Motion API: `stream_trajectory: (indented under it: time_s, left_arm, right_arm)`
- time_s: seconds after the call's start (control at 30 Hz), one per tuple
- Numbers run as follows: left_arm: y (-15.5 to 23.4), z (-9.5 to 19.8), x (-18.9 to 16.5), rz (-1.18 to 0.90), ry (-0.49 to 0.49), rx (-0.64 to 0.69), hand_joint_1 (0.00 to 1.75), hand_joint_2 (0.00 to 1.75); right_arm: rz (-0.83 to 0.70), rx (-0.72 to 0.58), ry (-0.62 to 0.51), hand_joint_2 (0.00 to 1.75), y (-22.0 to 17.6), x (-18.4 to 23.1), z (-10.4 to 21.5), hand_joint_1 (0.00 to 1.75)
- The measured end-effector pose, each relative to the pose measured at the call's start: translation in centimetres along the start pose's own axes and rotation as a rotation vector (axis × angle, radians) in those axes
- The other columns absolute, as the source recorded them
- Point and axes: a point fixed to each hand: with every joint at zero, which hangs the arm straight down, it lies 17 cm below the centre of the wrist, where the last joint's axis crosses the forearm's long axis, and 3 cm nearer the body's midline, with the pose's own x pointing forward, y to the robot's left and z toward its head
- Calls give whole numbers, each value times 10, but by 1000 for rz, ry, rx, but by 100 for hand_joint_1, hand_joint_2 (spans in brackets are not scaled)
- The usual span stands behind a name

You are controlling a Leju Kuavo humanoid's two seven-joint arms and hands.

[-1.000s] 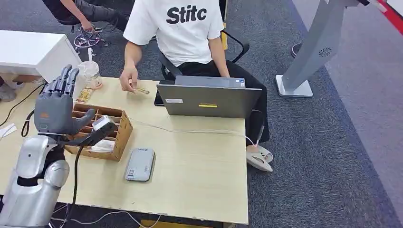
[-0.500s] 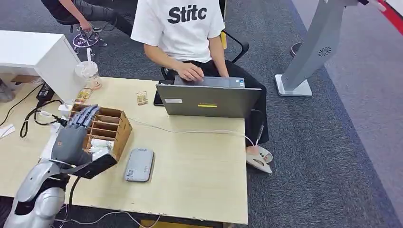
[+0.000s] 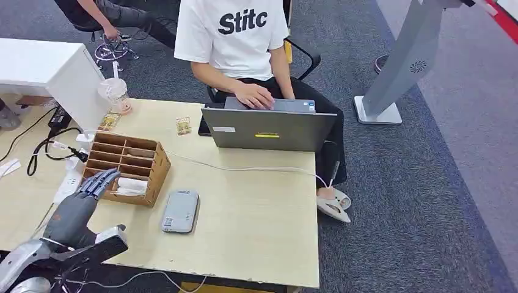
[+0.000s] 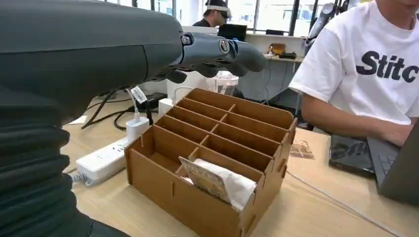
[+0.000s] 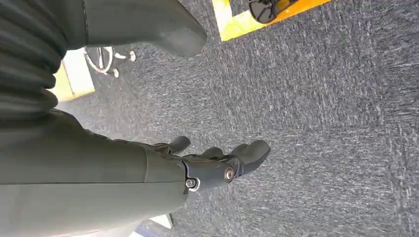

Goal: Pass the card to the sensor for recognition and then transmit it.

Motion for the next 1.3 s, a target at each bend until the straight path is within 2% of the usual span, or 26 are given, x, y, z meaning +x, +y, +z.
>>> stream_trajectory:
  time_s: [0.17,0.43,0.63,0.7,1.13,1.3]
  left_arm:
    - [13,3,-20,-126,68,35,0,175]
    - [15,3,-21,-143,74,43,0,175]
    - [37,-3,-23,-219,92,136,0,175]
    - [50,-4,-32,-261,131,178,0,175]
    - [45,-16,-59,-260,194,167,0,175]
    - [46,-15,-84,-255,234,169,0,175]
  right_arm:
    - [5,-3,1,175,-1,0,0,0]
    - [6,-3,1,175,-1,0,0,0]
    - [13,-5,2,175,-1,0,0,0]
    - [21,-5,-2,175,-1,0,0,0]
    - [37,-5,-5,175,-1,1,0,0]
    - [47,-5,-10,175,-1,2,0,0]
